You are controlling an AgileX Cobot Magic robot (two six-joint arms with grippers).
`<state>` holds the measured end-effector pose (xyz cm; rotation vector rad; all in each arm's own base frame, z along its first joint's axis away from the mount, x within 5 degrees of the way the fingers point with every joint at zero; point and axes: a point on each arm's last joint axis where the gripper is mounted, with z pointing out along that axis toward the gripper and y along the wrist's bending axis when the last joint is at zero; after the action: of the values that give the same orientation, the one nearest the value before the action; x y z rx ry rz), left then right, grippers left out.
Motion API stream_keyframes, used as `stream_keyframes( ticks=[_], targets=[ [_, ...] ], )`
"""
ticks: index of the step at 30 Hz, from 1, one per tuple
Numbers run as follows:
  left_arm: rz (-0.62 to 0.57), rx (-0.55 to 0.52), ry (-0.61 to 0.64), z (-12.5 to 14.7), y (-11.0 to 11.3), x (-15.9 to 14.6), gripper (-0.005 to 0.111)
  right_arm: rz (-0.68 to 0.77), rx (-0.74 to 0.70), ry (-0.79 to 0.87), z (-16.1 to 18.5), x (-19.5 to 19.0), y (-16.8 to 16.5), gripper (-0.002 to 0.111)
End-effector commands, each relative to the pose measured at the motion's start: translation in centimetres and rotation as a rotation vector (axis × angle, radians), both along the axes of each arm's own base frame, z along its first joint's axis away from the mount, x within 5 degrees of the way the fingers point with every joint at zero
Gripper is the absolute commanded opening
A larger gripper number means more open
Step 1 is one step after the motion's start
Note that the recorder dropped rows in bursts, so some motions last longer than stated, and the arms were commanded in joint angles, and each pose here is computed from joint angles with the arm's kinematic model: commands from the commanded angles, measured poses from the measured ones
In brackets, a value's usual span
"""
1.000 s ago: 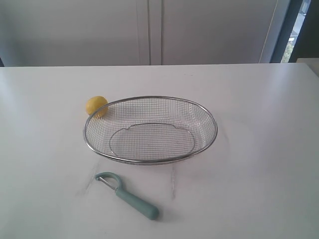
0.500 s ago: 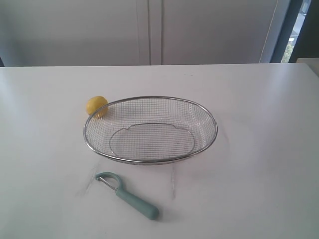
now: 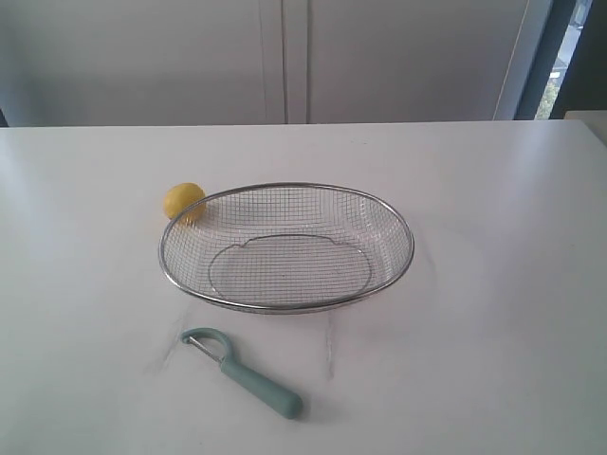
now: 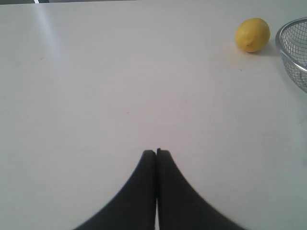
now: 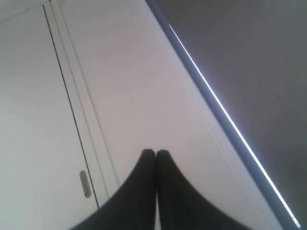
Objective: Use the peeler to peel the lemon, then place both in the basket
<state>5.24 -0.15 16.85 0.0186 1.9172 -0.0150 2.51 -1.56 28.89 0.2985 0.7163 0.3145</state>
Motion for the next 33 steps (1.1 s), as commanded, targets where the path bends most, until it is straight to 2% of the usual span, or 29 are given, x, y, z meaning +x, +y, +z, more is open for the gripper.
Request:
stream_keyframes(
  ticks=[1,8,14,27,33],
  targets=[
    [-0.005,-0.012,-0.006,0.0,-0.1,0.0,0.0,-0.016,-0.003,0.0,1.4,0.3,-0.1,0.0],
    [-0.005,-0.012,-0.006,0.0,-0.1,0.0,0.0,-0.008,-0.046,0.12,3.3,2.5,0.3,0.0],
    [-0.005,-0.012,-0.006,0.0,-0.1,0.0,0.0,-0.085,-0.263,0.421,3.7,6.1,0.9,0.0],
    [-0.005,-0.012,-0.006,0.0,-0.1,0.0,0.0,0.107,-0.405,1.022,3.4,13.6,2.3,0.0],
    [-0.005,-0.012,-0.006,0.0,-0.1,0.0,0.0,0.258,-0.51,1.367,3.0,15.9,3.1,0.0]
  ],
)
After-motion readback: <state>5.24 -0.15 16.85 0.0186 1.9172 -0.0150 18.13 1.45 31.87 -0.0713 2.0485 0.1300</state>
